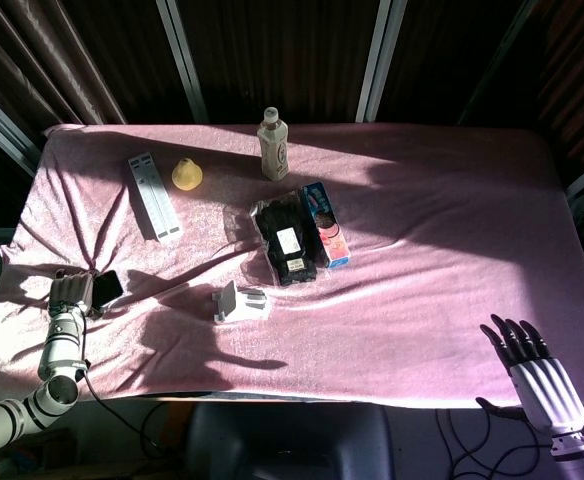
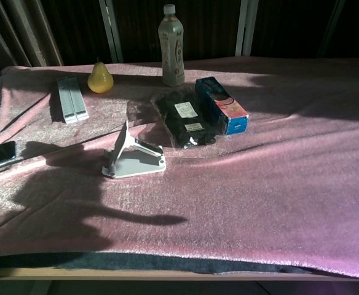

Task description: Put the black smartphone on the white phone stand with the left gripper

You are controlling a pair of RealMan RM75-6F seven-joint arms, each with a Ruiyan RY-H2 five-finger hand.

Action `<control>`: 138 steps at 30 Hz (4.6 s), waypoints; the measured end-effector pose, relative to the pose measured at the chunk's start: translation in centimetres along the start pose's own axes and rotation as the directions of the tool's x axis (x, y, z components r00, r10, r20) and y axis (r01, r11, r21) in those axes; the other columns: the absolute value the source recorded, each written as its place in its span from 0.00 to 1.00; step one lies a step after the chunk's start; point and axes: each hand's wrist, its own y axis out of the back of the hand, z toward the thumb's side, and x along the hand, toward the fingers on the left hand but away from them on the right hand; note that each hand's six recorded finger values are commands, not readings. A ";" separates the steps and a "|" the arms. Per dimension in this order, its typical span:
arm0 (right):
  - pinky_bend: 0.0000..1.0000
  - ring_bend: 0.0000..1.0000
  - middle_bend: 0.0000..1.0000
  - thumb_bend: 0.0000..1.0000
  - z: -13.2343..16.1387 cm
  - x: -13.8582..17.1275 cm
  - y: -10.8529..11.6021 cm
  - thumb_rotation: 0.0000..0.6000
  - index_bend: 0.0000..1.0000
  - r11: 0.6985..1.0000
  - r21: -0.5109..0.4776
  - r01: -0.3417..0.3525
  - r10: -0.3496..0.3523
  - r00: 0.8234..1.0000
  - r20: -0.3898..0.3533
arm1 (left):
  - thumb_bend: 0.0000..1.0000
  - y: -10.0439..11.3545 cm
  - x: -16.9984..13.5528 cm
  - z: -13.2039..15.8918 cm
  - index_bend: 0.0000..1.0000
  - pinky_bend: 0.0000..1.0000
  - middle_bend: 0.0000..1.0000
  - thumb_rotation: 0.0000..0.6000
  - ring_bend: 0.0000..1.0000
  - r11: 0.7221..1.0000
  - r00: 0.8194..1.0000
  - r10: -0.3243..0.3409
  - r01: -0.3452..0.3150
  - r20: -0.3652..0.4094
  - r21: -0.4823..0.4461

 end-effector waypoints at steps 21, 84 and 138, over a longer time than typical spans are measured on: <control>0.00 0.00 0.00 0.13 0.0 0.0 0.0 1.00 0.00 1.000 0.002 0.000 0.000 1.000 0.003 | 0.47 1.6 -1.1 -0.4 0.84 0.35 0.99 1.00 0.69 0.969 0.983 0.156 -0.135 0.092 -0.205; 0.00 0.00 0.00 0.13 0.2 0.0 -0.3 1.00 0.00 1.000 -0.008 -0.027 0.027 0.999 -0.017 | 0.46 2.6 -9.7 15.3 0.84 0.26 1.00 1.00 0.67 0.544 0.531 0.574 0.322 0.623 -0.775; 0.00 0.00 0.00 0.13 0.3 0.0 -0.2 1.00 0.00 1.000 -0.011 -0.025 0.025 0.999 -0.023 | 0.46 -1.5 -9.4 17.5 0.84 0.24 1.00 1.00 0.66 0.516 0.583 0.580 0.277 0.569 -0.810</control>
